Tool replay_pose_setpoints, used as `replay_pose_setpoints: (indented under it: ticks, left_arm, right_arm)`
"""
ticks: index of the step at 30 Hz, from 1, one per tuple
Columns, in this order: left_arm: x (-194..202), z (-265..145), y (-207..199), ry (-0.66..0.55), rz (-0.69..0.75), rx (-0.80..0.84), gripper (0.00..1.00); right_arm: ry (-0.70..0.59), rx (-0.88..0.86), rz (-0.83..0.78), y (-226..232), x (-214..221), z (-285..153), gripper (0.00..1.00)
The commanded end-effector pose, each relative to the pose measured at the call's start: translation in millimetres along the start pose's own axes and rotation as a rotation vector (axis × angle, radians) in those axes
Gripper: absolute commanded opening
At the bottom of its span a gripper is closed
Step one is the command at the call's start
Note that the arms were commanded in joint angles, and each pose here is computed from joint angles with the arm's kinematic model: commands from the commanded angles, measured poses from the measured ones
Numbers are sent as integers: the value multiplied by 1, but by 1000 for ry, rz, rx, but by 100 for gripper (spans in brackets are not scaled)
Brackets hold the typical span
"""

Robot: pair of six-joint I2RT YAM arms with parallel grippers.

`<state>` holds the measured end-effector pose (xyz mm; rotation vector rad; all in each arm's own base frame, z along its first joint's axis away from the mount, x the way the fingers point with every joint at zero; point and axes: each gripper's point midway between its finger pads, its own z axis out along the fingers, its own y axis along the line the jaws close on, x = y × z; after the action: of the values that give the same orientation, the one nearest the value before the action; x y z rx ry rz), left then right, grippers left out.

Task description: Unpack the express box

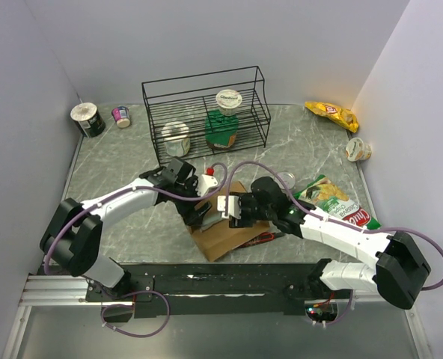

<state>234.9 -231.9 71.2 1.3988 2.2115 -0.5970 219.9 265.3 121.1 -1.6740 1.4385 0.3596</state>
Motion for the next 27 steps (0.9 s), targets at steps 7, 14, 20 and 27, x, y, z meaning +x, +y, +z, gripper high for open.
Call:
replay_pose_setpoints:
  ticks: [7, 14, 20, 27]
  left_arm:
    - [-16, -1, -20, -37, -106, 223, 78]
    - [-19, -3, -32, -53, -177, 378, 76]
    - [-12, 1, -45, -15, -221, 495, 75]
    - [-14, 1, -41, -18, -227, 508, 74]
  right_arm:
    - [-127, -68, -367, 13, -15, -2, 59]
    - [-141, -105, -478, 20, -11, 5, 58]
    - [-125, -82, -543, 16, -7, 20, 57]
    - [-127, -150, -545, 21, -6, 28, 56]
